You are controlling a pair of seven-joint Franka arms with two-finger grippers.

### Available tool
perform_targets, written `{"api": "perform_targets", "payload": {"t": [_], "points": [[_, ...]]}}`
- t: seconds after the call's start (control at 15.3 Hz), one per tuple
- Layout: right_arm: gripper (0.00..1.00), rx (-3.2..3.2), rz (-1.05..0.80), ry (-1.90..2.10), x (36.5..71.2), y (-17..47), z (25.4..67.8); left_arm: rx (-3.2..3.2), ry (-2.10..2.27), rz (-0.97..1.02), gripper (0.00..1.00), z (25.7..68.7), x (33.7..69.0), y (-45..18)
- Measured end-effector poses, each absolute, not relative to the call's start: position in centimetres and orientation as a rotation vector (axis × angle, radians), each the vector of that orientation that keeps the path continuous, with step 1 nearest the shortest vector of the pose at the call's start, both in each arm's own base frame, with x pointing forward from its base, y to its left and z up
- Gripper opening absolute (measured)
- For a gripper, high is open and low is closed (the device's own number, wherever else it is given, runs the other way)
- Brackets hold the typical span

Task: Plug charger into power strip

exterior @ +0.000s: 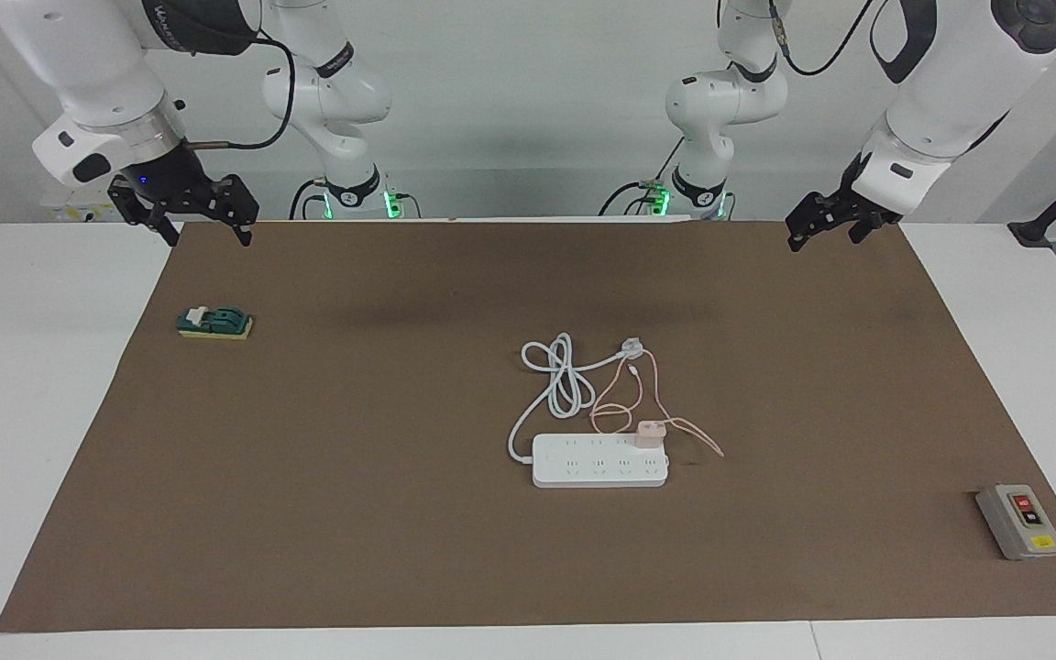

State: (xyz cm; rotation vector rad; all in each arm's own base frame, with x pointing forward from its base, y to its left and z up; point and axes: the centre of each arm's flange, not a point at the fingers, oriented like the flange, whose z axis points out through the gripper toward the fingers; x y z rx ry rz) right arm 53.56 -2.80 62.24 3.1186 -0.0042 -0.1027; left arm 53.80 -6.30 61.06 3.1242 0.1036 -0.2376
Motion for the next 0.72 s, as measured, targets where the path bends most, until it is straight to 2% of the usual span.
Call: {"api": "perform_targets", "payload": {"t": [0.72], "points": [[1.00,3.119,-0.103,-0.004,53.56,-2.80,62.24,3.130,0.041,-0.222,1.00,60.93,53.95,-6.47]]}}
